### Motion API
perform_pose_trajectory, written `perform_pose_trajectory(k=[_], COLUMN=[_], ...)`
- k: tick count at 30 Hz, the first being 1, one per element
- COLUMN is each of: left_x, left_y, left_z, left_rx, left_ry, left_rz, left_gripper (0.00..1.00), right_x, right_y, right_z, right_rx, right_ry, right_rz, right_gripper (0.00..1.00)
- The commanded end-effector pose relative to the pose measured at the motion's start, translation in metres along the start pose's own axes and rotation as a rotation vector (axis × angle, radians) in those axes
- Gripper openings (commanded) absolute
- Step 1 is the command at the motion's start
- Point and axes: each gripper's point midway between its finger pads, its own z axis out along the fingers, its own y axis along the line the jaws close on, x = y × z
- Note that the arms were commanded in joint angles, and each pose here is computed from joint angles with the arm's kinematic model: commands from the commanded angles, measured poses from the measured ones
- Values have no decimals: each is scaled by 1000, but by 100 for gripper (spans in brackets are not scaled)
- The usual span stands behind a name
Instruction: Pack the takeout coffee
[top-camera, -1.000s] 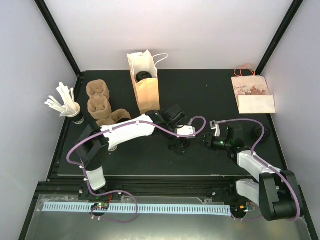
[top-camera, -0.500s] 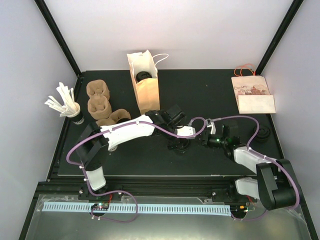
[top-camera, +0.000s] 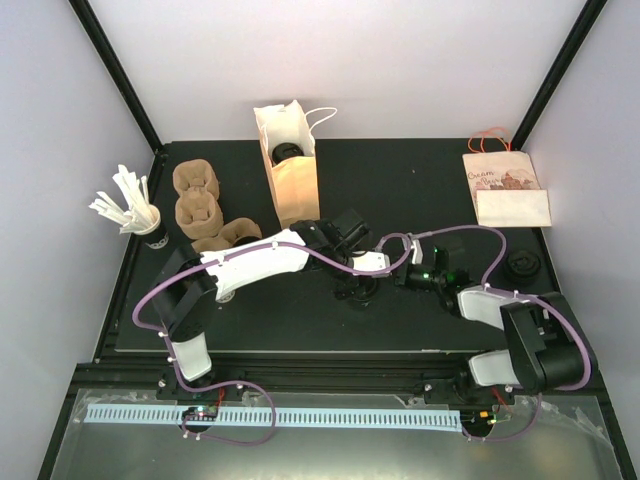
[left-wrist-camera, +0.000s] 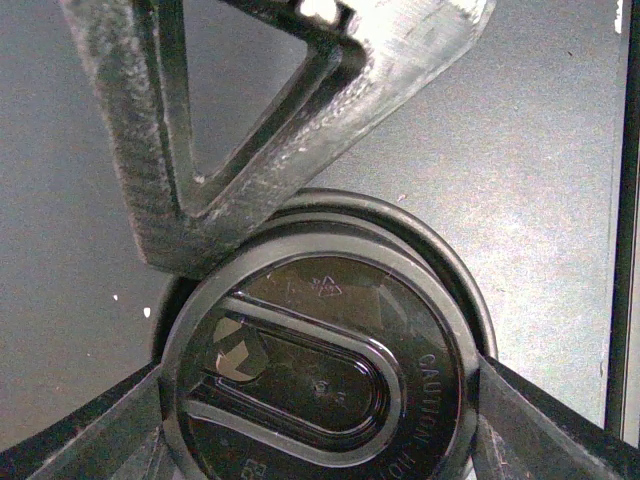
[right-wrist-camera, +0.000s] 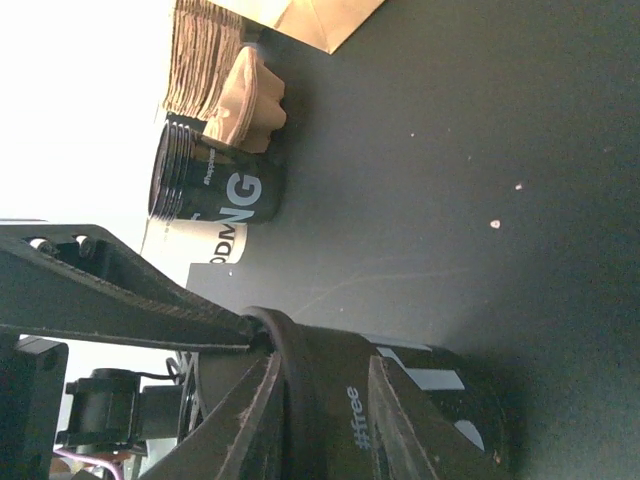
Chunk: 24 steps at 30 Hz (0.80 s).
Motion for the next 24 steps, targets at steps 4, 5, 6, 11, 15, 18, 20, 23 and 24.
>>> perform_pose_trajectory(k=[4,5,6,11,15,18,20,23,24], left_x=[41,41,42,48,49,50,51,55,56], left_y=[-10,-10,-10,-8,-8,-8,-9,-9,-8], left_z=[25,26,26,29,33,37,40,43,44], left_rx=[35,35,33,24,26,35,40,43,42], left_ry=[159,162,166,191,197,204,211,229,231], left_rz=[3,0,-2,-9,-17,-28,-33,-40,-43], left_gripper=[59,59,59,59,59,59,59,58,58], right_x=[32,37,43,68,85,92,98,101,101], right_y=[-39,-45,-51,-73,-86,-91,-95,-97,-98], right_z=[10,9,9,5,6,10,13,14,14], right_rx=[112,127,144,190,233,222,217,199,199], right_ry=[54,57,63,82,93,95,102,94,92], right_rz=[89,99,110,170,191,218,243,266,270], right_gripper=[22,22,22,21,20,20,19,18,18])
